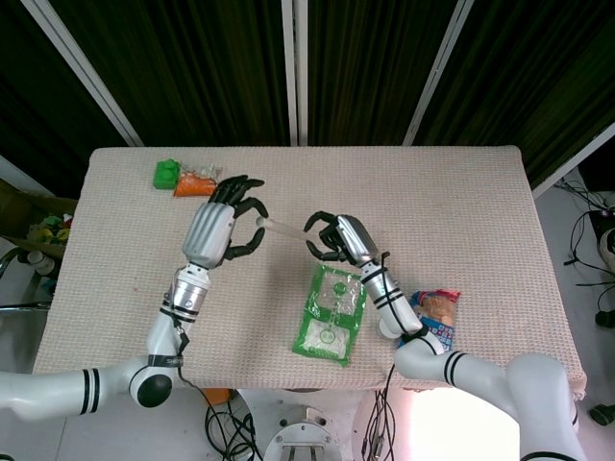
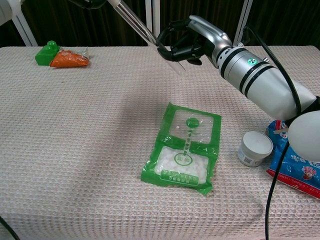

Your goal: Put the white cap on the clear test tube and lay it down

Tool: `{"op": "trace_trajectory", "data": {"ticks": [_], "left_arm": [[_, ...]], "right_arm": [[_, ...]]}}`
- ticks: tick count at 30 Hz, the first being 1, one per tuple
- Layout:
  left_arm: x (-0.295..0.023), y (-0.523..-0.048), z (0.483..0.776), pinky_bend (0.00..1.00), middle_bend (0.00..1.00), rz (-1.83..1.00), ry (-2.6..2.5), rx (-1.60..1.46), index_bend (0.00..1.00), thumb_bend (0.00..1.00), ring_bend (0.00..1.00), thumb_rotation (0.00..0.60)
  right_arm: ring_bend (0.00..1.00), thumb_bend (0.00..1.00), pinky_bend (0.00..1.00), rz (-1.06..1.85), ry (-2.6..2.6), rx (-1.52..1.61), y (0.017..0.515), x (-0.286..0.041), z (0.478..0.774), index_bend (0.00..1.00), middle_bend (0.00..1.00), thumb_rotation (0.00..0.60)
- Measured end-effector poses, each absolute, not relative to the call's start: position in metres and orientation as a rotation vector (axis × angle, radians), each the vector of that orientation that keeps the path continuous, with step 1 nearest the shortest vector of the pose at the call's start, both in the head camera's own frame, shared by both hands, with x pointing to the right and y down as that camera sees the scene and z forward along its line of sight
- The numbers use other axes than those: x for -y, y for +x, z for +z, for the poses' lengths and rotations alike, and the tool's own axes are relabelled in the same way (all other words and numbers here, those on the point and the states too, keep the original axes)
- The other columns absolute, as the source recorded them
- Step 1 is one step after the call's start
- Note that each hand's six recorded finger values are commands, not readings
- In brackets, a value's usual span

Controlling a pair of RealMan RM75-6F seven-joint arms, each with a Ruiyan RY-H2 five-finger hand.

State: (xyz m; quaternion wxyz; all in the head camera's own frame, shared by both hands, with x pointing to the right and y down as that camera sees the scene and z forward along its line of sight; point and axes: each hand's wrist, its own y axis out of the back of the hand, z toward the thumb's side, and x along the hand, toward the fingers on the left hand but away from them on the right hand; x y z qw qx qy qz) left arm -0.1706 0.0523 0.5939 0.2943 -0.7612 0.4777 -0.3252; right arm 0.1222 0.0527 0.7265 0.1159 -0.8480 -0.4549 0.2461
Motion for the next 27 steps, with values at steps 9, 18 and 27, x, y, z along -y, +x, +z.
{"op": "trace_trajectory", "data": {"ticks": [9, 18, 27], "left_arm": [[-0.053, -0.170, 0.597, 0.11, 0.18, -0.869, -2.041, -1.294, 0.59, 0.48, 0.10, 0.600], [-0.053, -0.170, 0.603, 0.11, 0.18, -0.876, -2.061, -1.317, 0.59, 0.48, 0.10, 0.600], [-0.053, -0.168, 0.605, 0.11, 0.18, -0.876, -2.063, -1.310, 0.59, 0.48, 0.10, 0.600]], "right_arm": [[1.00, 0.76, 1.00, 0.698, -2.485, 1.361, 0.119, -0.051, 0.726, 0.95, 1.00, 0.600], [1.00, 0.77, 1.00, 0.663, -2.504, 1.378, 0.114, -0.051, 0.724, 0.96, 1.00, 0.600], [1.00, 0.77, 1.00, 0.653, -2.506, 1.381, 0.112, -0.051, 0.722, 0.96, 1.00, 0.600]]}}
